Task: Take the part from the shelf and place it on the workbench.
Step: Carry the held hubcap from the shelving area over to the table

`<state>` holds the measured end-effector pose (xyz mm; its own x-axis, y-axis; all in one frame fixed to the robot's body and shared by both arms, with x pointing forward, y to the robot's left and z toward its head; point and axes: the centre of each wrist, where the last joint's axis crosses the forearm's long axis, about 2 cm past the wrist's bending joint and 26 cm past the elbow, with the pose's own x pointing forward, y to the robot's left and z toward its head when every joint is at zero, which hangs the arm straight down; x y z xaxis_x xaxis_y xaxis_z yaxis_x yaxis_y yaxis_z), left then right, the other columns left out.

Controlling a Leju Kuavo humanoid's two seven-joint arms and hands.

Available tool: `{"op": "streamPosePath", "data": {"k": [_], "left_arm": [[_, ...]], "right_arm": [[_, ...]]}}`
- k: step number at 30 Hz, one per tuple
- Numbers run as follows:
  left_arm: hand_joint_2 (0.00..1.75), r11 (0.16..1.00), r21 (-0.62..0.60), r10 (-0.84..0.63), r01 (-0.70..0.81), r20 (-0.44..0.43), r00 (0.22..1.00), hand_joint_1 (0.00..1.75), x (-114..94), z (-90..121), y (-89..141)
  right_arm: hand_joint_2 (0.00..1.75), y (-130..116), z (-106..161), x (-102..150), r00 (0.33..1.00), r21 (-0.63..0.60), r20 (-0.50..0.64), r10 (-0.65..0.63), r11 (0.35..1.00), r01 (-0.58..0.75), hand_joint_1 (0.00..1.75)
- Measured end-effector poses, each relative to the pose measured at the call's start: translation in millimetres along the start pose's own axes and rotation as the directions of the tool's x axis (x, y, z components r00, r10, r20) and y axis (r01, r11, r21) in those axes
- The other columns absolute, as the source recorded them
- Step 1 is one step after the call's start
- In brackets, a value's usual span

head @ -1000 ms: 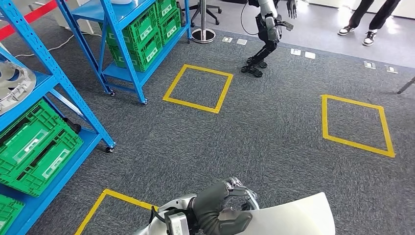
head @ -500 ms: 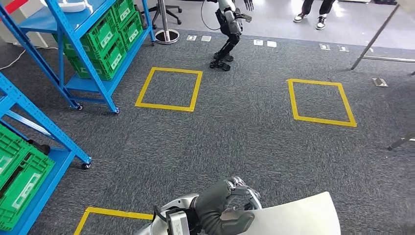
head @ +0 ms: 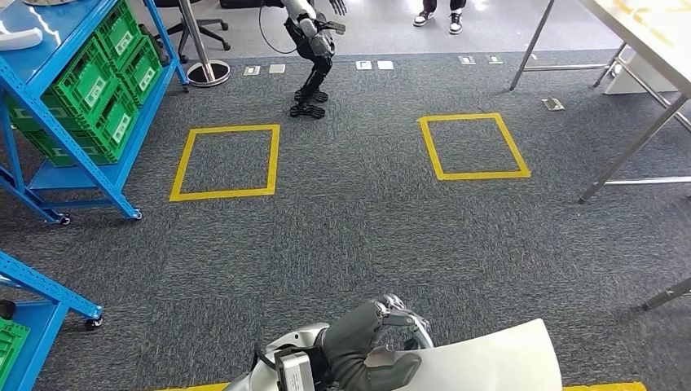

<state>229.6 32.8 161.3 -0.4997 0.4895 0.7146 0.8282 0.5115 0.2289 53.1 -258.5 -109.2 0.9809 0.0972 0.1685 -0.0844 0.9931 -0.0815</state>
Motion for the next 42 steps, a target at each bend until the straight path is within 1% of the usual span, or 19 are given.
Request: {"op": "streamPosePath", "data": {"k": [19,25,31,35,42], "left_arm": [[1.75,1.000,-0.002,0.002,-0.002,0.019,1.000,1.75,2.1,-6.9,-1.3],[1.75,1.000,-0.001,0.000,0.000,0.009,1.000,1.75,1.6,-1.7,-0.6],[1.75,1.000,0.003,-0.004,0.004,0.012,1.000,1.75,2.0,-2.0,0.1],[1.75,1.000,0.006,-0.006,0.006,0.024,1.000,1.75,3.5,-5.9,-1.1],[1.75,1.000,0.012,-0.009,0.008,0.021,1.000,1.75,3.5,-3.6,-1.8]], "right_arm": [[0.00,0.0,0.0,-1.1,1.000,0.000,-0.010,0.005,1.000,-0.005,0.00],[0.00,-0.4,-0.1,0.0,1.000,-0.001,-0.006,0.009,1.000,-0.009,0.00],[0.00,-0.5,-0.1,0.7,1.000,-0.001,-0.010,0.012,1.000,-0.012,0.00],[0.00,-0.5,0.0,-1.1,1.000,-0.001,-0.015,0.015,1.000,-0.015,0.00],[0.00,-1.2,-0.1,-1.5,1.000,-0.002,-0.014,0.019,1.000,-0.019,0.00]]}}
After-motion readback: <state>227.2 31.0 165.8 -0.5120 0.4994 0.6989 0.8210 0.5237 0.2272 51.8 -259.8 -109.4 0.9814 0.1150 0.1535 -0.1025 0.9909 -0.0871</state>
